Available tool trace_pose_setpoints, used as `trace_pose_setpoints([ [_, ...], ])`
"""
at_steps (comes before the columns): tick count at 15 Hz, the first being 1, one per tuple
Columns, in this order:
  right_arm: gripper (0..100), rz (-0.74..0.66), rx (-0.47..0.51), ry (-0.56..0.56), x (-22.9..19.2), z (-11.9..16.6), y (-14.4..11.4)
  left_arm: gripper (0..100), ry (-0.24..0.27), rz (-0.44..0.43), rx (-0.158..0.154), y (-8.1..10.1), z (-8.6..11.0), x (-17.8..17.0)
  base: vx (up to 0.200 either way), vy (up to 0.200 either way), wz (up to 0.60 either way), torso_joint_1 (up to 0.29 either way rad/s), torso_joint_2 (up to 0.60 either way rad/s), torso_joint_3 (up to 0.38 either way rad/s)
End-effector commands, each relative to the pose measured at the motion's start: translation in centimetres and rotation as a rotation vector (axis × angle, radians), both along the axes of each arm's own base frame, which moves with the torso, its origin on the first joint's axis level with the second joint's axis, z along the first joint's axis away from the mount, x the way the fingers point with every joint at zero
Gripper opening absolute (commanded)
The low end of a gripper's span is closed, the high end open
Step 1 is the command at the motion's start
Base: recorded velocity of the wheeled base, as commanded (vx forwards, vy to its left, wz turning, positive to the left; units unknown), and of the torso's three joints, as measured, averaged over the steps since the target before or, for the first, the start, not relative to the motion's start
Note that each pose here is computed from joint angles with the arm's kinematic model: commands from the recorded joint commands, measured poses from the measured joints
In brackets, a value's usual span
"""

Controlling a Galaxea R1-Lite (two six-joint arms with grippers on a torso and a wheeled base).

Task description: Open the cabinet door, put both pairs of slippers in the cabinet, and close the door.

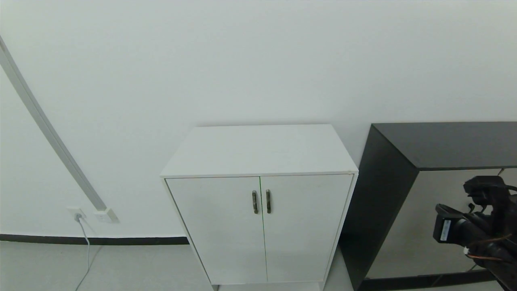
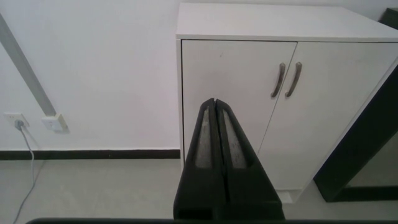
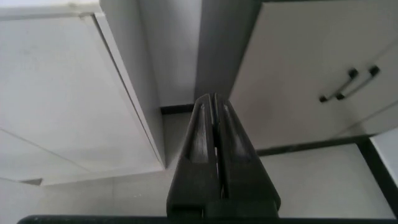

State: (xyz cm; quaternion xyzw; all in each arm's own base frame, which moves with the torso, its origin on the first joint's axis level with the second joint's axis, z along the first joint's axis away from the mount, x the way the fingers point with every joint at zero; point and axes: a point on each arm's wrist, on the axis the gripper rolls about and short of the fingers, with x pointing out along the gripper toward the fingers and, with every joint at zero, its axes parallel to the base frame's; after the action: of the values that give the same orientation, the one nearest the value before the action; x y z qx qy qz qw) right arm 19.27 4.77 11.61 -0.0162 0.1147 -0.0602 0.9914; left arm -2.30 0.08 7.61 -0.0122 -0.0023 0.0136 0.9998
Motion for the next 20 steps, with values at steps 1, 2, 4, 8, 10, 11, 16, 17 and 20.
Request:
trace_pose_setpoints([
  [1, 0, 0.022, -0.005, -0.051, -3.5, 0.8, -0.8, 0, 0.001, 0.0, 0.0, 0.0, 0.0, 0.0, 0.0, 0.0, 0.0, 0.0, 0.0, 0.0],
  [2, 0, 0.035, -0.003, -0.053, -4.5, 0.7, -1.1, 0, 0.001, 0.0, 0.0, 0.0, 0.0, 0.0, 0.0, 0.0, 0.0, 0.0, 0.0, 0.0],
  [4, 0, 0.047, 0.008, -0.027, -6.0, 0.4, -1.5, 0, 0.001, 0.0, 0.0, 0.0, 0.0, 0.0, 0.0, 0.0, 0.0, 0.0, 0.0, 0.0],
  [8, 0, 0.174, 0.009, 0.039, -10.7, 0.3, -2.7, 0, 0.001, -0.003, 0.0, 0.0, 0.0, 0.0, 0.0, 0.0, 0.0, 0.0, 0.0, 0.0],
  [10, 0, 0.253, 0.018, 0.1, -12.8, -0.6, -3.1, 0, 0.001, -0.003, 0.0, 0.0, 0.0, 0.0, 0.0, 0.0, 0.0, 0.0, 0.0, 0.0],
  [11, 0, 0.275, 0.022, 0.113, -13.2, -0.8, -3.2, 0, 0.001, -0.003, 0.0, 0.0, 0.0, 0.0, 0.0, 0.0, 0.0, 0.0, 0.0, 0.0],
  [16, 0, 0.476, 0.032, 0.249, -16.1, -2.8, -3.6, 0, 0.001, -0.003, 0.0, 0.0, 0.0, 0.0, 0.0, 0.0, 0.0, 0.0, 0.0, 0.0],
  [17, 0, 0.483, 0.018, 0.268, -16.3, -3.0, -3.7, 0, 0.001, -0.003, 0.0, 0.0, 0.0, 0.0, 0.0, 0.0, 0.0, 0.0, 0.0, 0.0],
  [20, 0, 0.526, -0.021, 0.321, -17.5, -4.0, -4.0, 0, 0.001, -0.003, 0.0, 0.0, 0.0, 0.0, 0.0, 0.0, 0.0, 0.0, 0.0, 0.0],
])
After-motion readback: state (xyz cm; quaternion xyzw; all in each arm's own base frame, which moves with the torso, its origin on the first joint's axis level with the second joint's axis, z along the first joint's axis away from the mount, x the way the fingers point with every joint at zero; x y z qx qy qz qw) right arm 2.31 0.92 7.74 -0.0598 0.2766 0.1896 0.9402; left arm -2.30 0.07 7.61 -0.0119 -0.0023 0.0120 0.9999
